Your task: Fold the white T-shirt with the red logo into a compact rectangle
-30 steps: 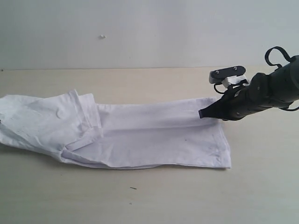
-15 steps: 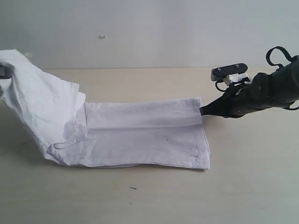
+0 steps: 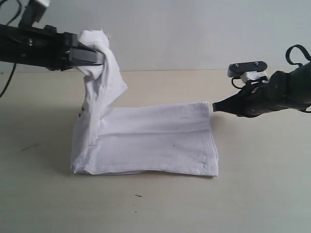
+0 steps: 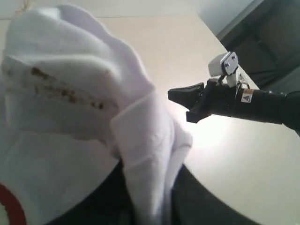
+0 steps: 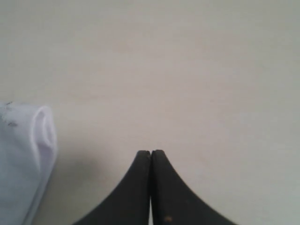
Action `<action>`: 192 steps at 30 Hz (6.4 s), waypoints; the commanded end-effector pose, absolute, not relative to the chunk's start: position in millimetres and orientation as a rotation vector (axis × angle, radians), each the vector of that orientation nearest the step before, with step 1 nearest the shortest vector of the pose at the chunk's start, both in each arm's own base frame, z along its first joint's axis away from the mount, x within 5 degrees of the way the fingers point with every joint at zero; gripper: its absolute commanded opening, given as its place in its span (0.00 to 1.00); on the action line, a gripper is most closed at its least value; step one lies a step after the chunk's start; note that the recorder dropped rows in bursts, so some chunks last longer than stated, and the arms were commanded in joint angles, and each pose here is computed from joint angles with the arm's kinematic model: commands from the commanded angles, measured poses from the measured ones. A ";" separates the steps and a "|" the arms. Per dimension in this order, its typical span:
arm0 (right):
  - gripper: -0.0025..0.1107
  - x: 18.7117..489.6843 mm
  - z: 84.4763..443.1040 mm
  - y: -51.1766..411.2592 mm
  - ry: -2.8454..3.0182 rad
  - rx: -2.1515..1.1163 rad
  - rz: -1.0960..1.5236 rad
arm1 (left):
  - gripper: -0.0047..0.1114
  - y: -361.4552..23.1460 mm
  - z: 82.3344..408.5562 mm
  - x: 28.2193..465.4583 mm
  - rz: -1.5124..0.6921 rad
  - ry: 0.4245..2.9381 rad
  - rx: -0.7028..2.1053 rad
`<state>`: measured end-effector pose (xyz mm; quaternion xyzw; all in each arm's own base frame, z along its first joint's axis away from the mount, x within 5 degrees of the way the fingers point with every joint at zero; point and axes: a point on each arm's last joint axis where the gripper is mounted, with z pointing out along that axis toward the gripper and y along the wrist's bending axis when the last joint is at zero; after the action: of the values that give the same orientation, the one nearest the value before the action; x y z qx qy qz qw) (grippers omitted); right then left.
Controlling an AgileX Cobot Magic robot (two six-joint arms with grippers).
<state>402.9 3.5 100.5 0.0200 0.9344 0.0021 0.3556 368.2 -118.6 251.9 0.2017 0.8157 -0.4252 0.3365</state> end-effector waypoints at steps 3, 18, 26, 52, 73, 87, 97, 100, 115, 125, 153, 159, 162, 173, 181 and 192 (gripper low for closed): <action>0.02 403.0 110.4 -15.4 2.396 0.151 0.004 | 0.04 -178.5 232.0 369.3 -1.017 2.155 0.533; 0.02 401.1 108.7 -14.5 2.424 0.148 0.015 | 0.77 -269.0 208.3 363.9 -1.264 2.122 0.786; 0.02 400.8 108.4 -14.3 2.428 0.156 0.020 | 0.50 -239.7 223.9 373.2 -1.125 2.162 0.881; 0.02 384.3 151.8 69.0 2.453 -0.272 0.129 | 0.29 -180.8 96.8 365.8 -1.000 2.741 1.086; 0.02 366.8 103.4 98.0 2.688 -0.469 0.206 | 0.29 -178.8 138.8 374.1 -0.924 2.645 1.093; 0.02 361.0 127.2 104.3 2.720 -0.499 0.320 | 0.29 -184.0 124.2 406.4 -0.785 2.454 0.832; 0.02 342.7 125.4 123.6 2.729 -0.779 0.677 | 0.29 -180.1 95.5 410.0 -0.753 2.509 0.799; 0.02 338.7 115.9 122.6 2.773 -0.840 0.688 | 0.29 -179.3 95.5 410.6 -0.750 2.509 0.793; 0.02 340.6 143.5 124.9 2.668 -0.817 0.693 | 0.29 -181.2 135.2 407.0 -0.781 2.432 0.833; 0.02 354.7 140.1 119.8 2.609 -0.715 0.543 | 0.29 -177.2 152.8 387.0 -0.833 2.544 0.977; 0.02 356.9 192.8 88.2 2.580 -0.383 0.119 | 0.28 -145.0 178.8 320.9 -0.662 2.529 0.764; 0.02 359.2 196.0 83.5 2.554 -0.334 0.056 | 0.28 -122.2 191.7 295.1 -0.470 2.354 0.588; 0.02 348.6 202.1 78.9 2.491 -0.307 0.039 | 0.28 -108.9 205.7 279.8 -0.371 2.293 0.514; 0.02 289.0 221.6 66.8 2.285 -0.265 0.098 | 0.28 -107.2 228.1 229.5 -0.325 2.168 0.492; 0.02 256.2 222.5 60.5 2.193 -0.248 0.133 | 0.28 -106.2 234.3 197.1 -0.239 2.057 0.459; 0.02 225.4 226.1 53.2 2.171 -0.192 0.163 | 0.28 -101.7 226.0 164.8 -0.296 2.043 0.462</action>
<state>231.1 54.2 223.3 -0.0825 0.8868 0.0617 0.4505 171.0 -104.5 228.0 0.2038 0.8400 -0.1152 0.4894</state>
